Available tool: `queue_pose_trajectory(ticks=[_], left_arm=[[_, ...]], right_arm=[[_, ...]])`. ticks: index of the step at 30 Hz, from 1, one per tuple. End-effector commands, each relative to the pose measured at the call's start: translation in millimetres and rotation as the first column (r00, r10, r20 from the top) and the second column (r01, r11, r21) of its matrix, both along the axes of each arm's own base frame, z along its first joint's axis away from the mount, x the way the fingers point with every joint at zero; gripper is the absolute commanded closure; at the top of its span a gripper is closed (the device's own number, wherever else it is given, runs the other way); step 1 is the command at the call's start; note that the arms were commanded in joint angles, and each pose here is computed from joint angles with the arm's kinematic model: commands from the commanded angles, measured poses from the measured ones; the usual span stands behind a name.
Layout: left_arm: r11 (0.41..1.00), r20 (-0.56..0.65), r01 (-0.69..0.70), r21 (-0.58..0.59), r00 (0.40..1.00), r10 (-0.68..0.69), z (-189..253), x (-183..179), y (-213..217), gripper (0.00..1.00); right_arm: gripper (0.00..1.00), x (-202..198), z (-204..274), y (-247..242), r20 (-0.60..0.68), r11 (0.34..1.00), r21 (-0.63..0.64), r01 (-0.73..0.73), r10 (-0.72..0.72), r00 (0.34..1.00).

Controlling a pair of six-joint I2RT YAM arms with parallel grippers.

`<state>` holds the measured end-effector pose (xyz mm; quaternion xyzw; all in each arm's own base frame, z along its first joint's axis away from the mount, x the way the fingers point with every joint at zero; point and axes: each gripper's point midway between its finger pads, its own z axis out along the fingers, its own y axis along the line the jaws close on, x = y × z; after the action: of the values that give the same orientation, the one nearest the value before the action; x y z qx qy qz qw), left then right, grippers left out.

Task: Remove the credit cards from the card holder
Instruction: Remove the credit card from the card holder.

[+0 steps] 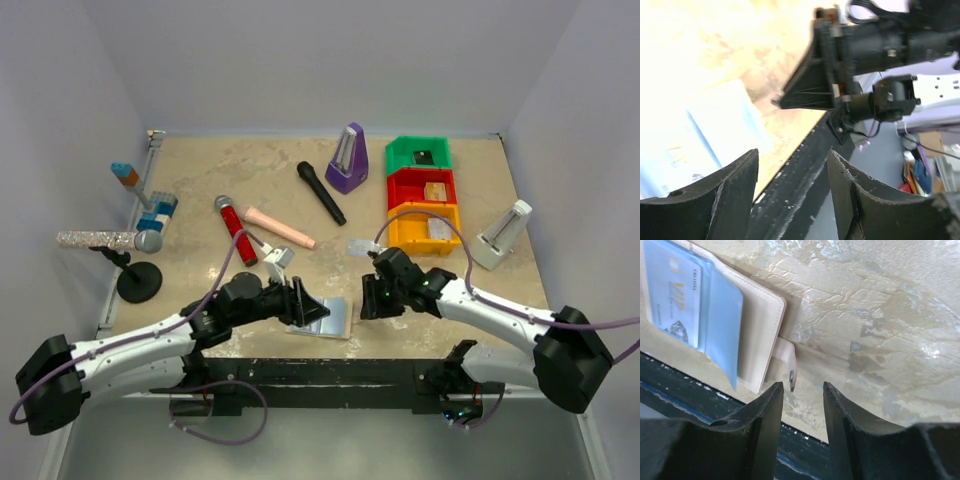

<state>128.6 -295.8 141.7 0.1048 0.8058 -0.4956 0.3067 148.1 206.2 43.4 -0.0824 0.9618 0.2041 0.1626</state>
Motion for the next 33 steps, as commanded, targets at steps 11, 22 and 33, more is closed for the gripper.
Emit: queue_pose_trajectory(ticks=[11,22,33], left_arm=[[0.948,0.020,-0.259,0.183,0.965,0.260,-50,33,61,0.57],[0.931,0.019,-0.269,0.248,0.962,0.273,-73,44,56,0.76],[0.901,-0.031,-0.281,0.331,0.951,0.309,-107,40,66,0.83]], right_arm=[[0.74,2,98,92,0.139,0.862,0.451,-0.233,0.191,0.972],[0.82,6,47,124,-0.012,0.856,0.486,-0.177,0.209,0.978],[0.81,4,3,120,-0.096,0.890,0.439,-0.127,0.187,0.978]])
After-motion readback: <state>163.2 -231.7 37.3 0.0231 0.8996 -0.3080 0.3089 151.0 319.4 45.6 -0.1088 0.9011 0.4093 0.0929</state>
